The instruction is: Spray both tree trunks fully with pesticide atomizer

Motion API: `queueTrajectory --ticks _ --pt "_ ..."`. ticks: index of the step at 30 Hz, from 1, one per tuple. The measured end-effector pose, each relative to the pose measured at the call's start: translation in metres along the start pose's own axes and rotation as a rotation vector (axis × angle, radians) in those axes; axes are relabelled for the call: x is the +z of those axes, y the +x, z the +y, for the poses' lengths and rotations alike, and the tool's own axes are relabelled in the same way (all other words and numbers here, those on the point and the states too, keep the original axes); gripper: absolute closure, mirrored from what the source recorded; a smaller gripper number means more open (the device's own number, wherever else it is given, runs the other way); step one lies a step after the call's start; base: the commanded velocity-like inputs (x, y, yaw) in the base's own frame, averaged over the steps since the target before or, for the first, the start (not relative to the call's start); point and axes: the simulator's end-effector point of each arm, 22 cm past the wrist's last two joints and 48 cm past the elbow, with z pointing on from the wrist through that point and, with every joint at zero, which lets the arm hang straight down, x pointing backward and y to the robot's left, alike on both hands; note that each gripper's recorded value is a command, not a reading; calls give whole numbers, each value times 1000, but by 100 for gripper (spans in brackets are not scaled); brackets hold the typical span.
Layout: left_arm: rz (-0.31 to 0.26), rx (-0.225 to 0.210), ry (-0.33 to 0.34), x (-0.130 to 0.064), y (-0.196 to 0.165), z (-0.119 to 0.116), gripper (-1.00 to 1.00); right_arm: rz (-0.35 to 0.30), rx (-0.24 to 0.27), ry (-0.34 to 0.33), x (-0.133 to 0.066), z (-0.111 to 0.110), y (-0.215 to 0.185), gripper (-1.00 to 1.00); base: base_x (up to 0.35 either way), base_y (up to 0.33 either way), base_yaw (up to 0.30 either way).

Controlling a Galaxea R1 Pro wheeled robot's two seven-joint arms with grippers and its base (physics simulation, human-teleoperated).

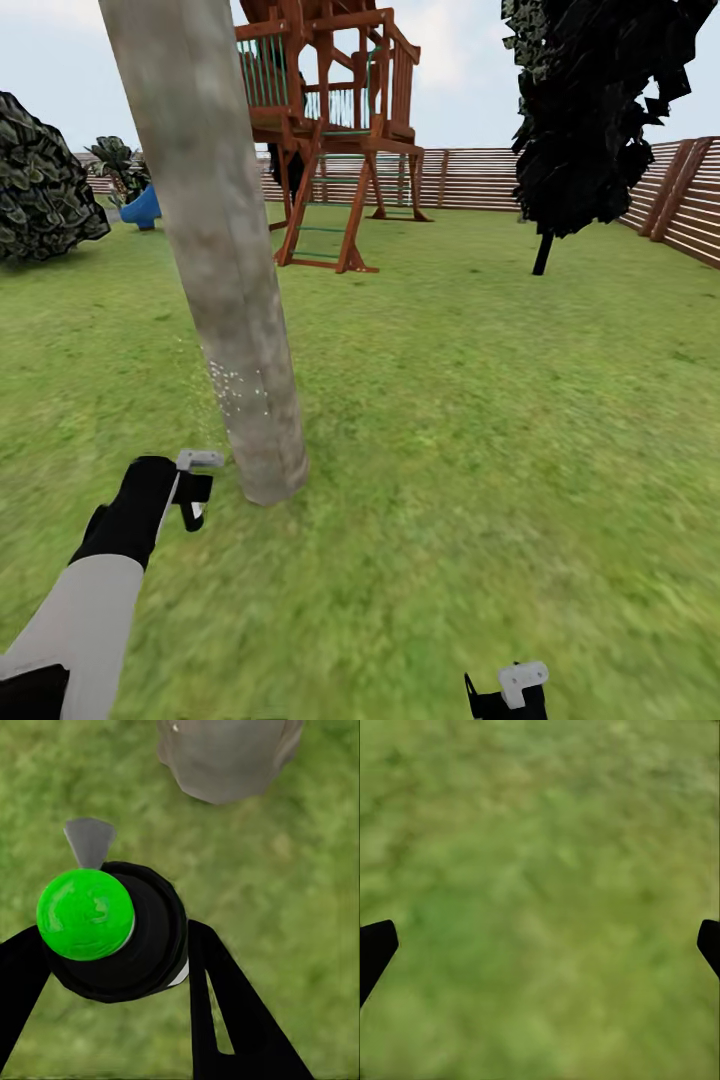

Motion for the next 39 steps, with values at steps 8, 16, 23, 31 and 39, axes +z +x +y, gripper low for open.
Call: queueTrajectory --ticks 8,16,23,31,39 --pt "-7 70 34 3 4 -35 100 0 0 0 0 0 0 -100 0 0 6" --pt "-68 147 114 8 9 -53 100 0 -1 -1 0 0 0 -100 0 0 0" --pt "-73 171 106 25 43 -33 100 2 -1 -2 0 1 1 -100 15 -5 0" --pt "-92 88 100 24 42 -22 100 1 -4 -3 0 0 1 -100 207 -174 0" --pt "-105 25 -2 30 55 11 100 0 -2 -4 0 2 0 -100 -24 -272 148"
